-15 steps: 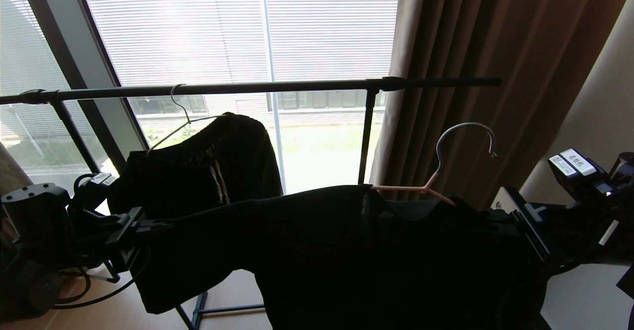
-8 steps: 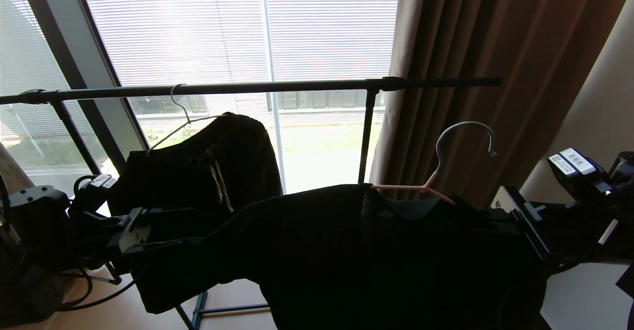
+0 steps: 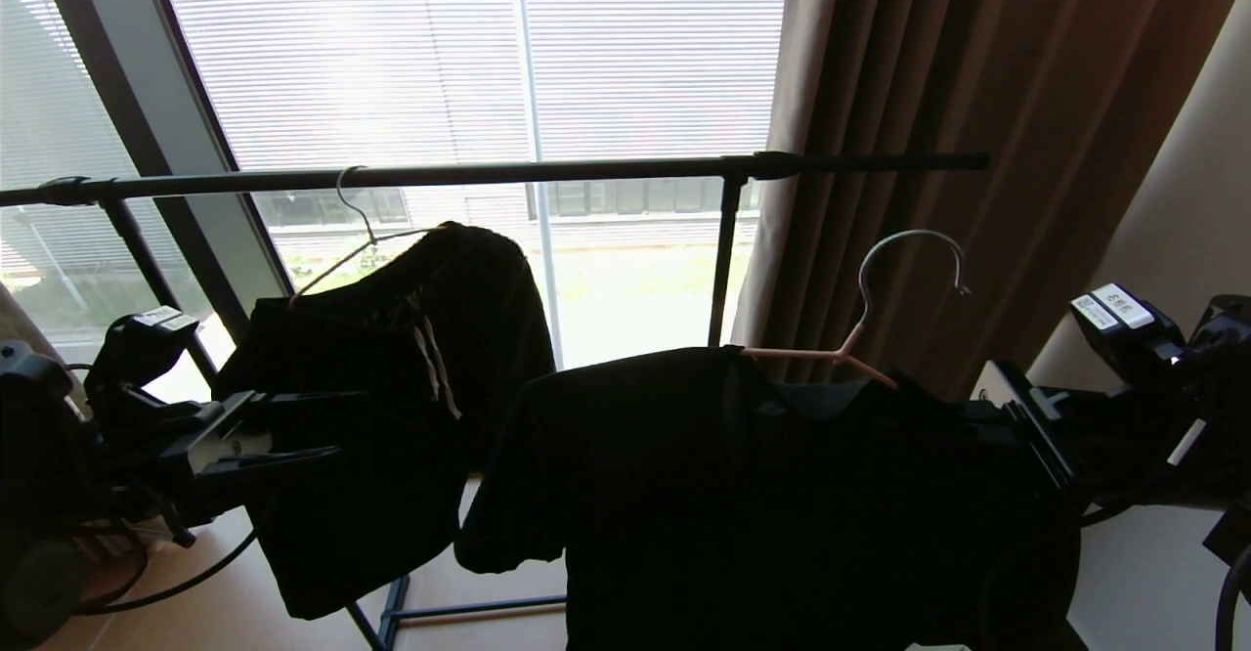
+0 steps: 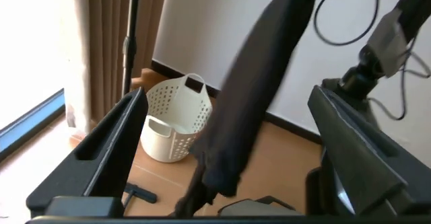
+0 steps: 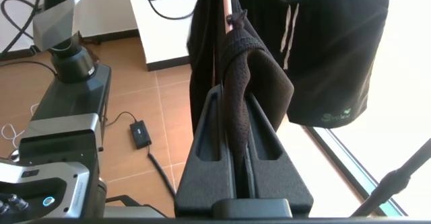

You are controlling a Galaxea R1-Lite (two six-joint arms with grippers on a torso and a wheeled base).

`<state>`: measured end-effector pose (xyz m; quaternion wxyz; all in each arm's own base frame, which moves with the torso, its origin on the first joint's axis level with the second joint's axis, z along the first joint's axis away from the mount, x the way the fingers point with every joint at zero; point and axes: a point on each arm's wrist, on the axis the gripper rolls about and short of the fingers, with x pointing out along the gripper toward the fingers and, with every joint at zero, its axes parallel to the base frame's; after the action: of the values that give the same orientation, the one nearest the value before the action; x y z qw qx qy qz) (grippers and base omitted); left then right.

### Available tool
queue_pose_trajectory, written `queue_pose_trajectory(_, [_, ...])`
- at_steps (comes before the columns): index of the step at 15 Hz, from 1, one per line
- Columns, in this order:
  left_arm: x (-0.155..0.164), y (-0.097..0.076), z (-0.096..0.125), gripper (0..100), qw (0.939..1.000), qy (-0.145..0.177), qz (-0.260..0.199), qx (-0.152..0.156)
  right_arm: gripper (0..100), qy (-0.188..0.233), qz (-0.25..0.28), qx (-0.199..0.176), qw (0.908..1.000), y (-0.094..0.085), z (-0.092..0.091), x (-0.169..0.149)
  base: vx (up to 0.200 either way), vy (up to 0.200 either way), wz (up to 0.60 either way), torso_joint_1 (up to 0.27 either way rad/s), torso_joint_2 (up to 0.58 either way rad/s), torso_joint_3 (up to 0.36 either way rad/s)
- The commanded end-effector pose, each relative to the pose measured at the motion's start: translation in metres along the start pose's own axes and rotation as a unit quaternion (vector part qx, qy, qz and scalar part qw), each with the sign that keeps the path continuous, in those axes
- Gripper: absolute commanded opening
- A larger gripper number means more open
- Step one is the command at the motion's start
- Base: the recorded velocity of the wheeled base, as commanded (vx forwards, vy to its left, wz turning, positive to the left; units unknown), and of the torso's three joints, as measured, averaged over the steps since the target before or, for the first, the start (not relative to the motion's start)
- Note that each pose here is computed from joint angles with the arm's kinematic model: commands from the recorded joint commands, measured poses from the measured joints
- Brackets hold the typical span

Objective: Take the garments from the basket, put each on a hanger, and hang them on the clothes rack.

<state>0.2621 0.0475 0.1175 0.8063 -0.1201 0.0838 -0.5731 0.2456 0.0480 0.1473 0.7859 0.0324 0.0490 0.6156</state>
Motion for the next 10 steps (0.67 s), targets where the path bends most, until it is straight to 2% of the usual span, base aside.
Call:
queue_pose_trajectory(1, [-0.002, -0.014, 0.014, 100, 0.9996, -0.003, 0.002, 0.027, 0, 0.0, -0.003, 0.002, 1.0, -0.003, 0.0, -0.001, 0.0, 0.0, 0.0, 0.0, 0.0, 0.0])
queue_pose_trajectory(5, [0.021, -0.034, 0.042, 100, 0.9984, 0.007, -0.046, 0.033, 0, 0.011, 0.016, 0.014, 0.9997, 0.001, -0.011, 0.011, 0.0, 0.0, 0.0, 0.0, 0.0, 0.0])
queue_pose_trajectory(6, [0.03, -0.041, 0.057, 100, 0.9979, 0.013, -0.062, 0.015, 0, 0.013, 0.02, 0.013, 0.9996, 0.001, -0.013, 0.013, 0.0, 0.0, 0.0, 0.0, 0.0, 0.0])
queue_pose_trajectory(8, [0.039, -0.052, 0.073, 100, 0.9966, 0.022, -0.079, -0.008, 0, 0.013, 0.02, 0.01, 0.9997, 0.002, -0.014, 0.013, 0.0, 0.0, 0.0, 0.0, 0.0, 0.0])
queue_pose_trajectory(10, [0.045, -0.057, 0.083, 100, 0.9954, 0.026, -0.092, -0.008, 0, 0.014, 0.023, 0.008, 0.9996, 0.003, -0.015, 0.014, 0.0, 0.0, 0.0, 0.0, 0.0, 0.0])
